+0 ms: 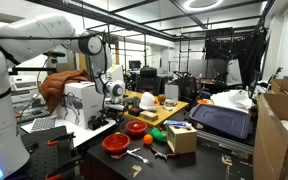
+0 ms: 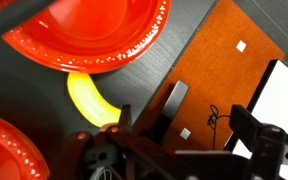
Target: Put the plush toy inside the red bowl
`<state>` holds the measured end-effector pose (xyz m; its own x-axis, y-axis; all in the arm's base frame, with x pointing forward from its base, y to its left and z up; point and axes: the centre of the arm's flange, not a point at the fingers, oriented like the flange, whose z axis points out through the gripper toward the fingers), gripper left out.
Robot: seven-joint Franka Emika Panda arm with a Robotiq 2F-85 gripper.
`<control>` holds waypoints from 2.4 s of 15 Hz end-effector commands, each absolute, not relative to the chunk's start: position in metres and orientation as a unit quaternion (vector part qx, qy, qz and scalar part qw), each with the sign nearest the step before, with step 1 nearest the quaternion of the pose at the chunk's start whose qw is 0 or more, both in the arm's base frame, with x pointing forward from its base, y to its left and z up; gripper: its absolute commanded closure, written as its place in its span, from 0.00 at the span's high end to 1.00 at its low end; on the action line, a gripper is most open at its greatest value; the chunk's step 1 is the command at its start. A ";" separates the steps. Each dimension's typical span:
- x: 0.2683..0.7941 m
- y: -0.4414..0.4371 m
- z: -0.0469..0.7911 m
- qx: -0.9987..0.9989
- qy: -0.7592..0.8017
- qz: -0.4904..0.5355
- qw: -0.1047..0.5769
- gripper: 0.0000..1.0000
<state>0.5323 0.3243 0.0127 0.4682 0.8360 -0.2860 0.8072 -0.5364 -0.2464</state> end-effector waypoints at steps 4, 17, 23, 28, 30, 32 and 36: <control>0.553 0.299 -0.005 -0.841 -0.505 0.187 0.043 1.00; 0.561 0.291 -0.032 -0.838 -0.520 0.162 0.038 1.00; 0.564 0.291 -0.027 -0.836 -0.528 0.144 0.036 1.00; 0.567 0.289 -0.027 -0.831 -0.540 0.132 0.037 1.00; 0.568 0.286 -0.027 -0.825 -0.548 0.135 0.039 1.00; 0.568 0.281 -0.028 -0.816 -0.557 0.146 0.041 1.00; 0.569 0.266 -0.035 -0.801 -0.575 0.158 0.045 1.00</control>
